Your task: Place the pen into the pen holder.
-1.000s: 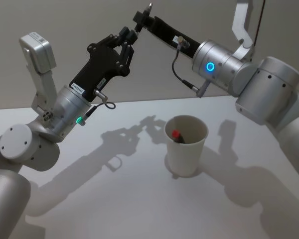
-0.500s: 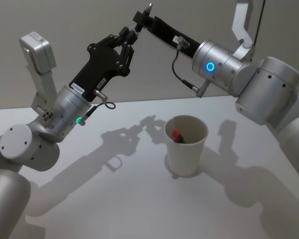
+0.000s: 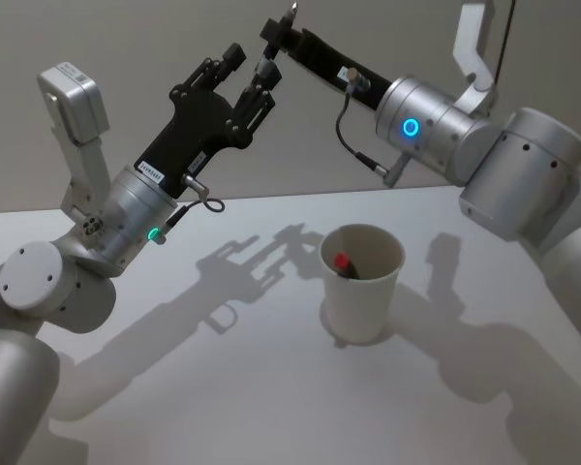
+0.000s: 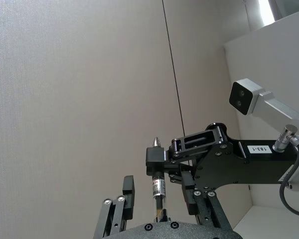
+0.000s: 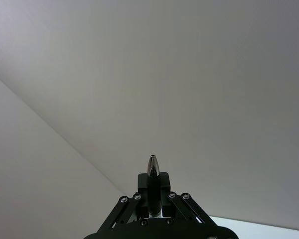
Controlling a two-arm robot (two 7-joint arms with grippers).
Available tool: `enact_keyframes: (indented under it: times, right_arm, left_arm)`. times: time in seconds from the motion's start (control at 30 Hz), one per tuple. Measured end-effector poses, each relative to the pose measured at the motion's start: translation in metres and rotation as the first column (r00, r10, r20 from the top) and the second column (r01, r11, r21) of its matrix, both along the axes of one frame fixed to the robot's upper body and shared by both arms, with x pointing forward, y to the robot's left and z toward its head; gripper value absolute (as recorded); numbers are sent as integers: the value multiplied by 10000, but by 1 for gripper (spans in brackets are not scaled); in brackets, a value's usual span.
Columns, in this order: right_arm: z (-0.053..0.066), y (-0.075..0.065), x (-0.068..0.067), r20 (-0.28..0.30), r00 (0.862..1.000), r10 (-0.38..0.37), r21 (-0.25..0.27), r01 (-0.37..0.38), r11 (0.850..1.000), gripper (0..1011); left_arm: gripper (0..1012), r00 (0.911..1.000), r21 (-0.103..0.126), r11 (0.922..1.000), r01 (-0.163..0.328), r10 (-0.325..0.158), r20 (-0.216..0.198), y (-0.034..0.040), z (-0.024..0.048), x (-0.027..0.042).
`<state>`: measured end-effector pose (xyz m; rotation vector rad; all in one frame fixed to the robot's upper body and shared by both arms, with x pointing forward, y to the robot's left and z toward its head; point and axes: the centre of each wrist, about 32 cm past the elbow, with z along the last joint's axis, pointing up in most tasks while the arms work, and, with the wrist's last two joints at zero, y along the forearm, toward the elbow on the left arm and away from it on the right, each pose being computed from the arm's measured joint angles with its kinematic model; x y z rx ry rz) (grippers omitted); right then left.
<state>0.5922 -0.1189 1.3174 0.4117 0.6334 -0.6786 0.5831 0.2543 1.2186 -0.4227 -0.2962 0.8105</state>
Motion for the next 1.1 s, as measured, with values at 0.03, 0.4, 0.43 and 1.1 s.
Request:
enact_keyframes:
  times: [0.03, 0.4, 0.43, 1.1]
  right_arm:
    - [9, -7, 1, 28, 10000, -16, -3, 16, 10000, 118]
    - [224, -235, -27, 579, 9962, -649, -116, 657, 9978, 118]
    - [244, -259, -33, 640, 9954, -719, -126, 728, 9973, 118]
    - [641, -1203, -422, 1990, 9190, -3403, -424, 3550, 9339, 118]
  left_arm:
    - [585, 10000, 0, 10000, 0, 0, 1, 0, 0, 0]
    - [906, 10000, 0, 10000, -1, 1, 0, 0, 0, 0]
    - [923, 10000, 0, 10000, 0, 0, 0, 0, 0, 0]
    - [1001, 10000, 18, 10000, -21, 21, -10, 11, 3, 1]
